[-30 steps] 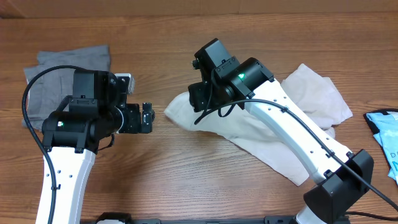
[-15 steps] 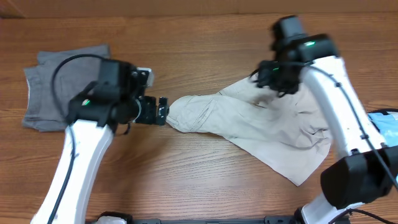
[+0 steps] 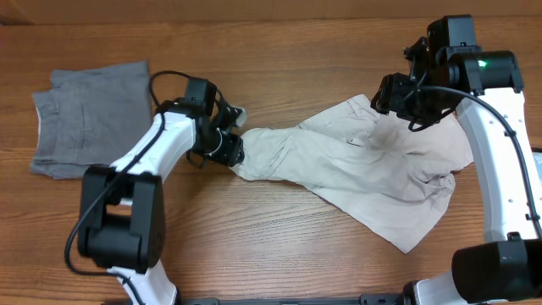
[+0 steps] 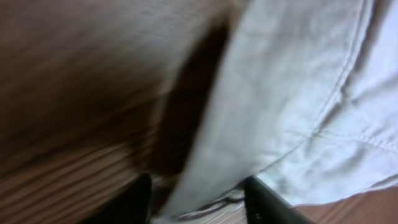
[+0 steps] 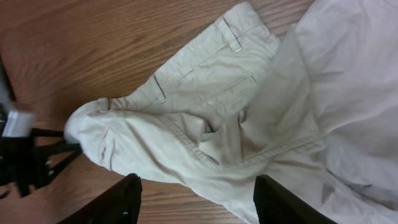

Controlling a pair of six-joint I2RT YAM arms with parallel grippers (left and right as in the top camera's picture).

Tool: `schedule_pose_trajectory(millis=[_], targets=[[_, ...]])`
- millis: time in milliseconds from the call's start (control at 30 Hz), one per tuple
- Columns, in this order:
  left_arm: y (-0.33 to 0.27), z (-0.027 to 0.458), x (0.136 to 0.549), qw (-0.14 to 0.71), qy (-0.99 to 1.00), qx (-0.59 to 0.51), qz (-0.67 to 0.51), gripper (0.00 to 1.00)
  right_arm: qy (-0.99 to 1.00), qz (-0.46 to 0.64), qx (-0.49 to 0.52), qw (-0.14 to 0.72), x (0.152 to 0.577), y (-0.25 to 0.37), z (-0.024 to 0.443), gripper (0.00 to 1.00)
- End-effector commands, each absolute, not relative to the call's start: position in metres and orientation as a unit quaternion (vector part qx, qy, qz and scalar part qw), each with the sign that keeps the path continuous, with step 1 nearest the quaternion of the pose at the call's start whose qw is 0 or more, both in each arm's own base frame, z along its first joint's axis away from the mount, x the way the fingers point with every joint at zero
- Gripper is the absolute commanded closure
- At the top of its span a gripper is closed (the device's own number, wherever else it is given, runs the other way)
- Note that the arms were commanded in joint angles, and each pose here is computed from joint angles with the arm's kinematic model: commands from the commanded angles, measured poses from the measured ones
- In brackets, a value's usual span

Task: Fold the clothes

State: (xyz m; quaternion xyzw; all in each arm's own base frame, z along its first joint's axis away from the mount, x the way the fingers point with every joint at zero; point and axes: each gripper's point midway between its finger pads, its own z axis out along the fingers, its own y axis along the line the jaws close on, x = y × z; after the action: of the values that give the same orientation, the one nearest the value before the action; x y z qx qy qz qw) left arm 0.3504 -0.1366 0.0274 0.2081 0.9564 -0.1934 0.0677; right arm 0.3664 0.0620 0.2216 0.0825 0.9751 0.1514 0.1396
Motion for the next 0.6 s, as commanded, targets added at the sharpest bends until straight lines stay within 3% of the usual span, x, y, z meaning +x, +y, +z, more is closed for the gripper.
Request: schedule_pose_trajectory(millis=[0, 200, 433, 567], targets=[[-0.169, 0.025, 0.329, 0.049, 0.915, 0.27, -0.296, 0.96, 0.972, 0.156, 0.07, 0.162, 0.369, 0.064, 0.236, 0.37], [-0.133, 0.037, 0.341, 0.037, 0.945, 0.193, -0.261, 0.96, 0.974, 0.138, 0.073, 0.163, 0.371, 0.058, 0.233, 0.32], [0.013, 0.08, 0.377, 0.065, 0.988, -0.076, -0.119, 0.96, 0.98, 0.127, 0.088, 0.125, 0.366, 0.055, 0.204, 0.29], [0.049, 0.096, 0.376, 0.086, 0.977, -0.127, -0.148, 0.96, 0.984, 0.104, 0.107, 0.095, 0.361, 0.048, 0.166, 0.27]])
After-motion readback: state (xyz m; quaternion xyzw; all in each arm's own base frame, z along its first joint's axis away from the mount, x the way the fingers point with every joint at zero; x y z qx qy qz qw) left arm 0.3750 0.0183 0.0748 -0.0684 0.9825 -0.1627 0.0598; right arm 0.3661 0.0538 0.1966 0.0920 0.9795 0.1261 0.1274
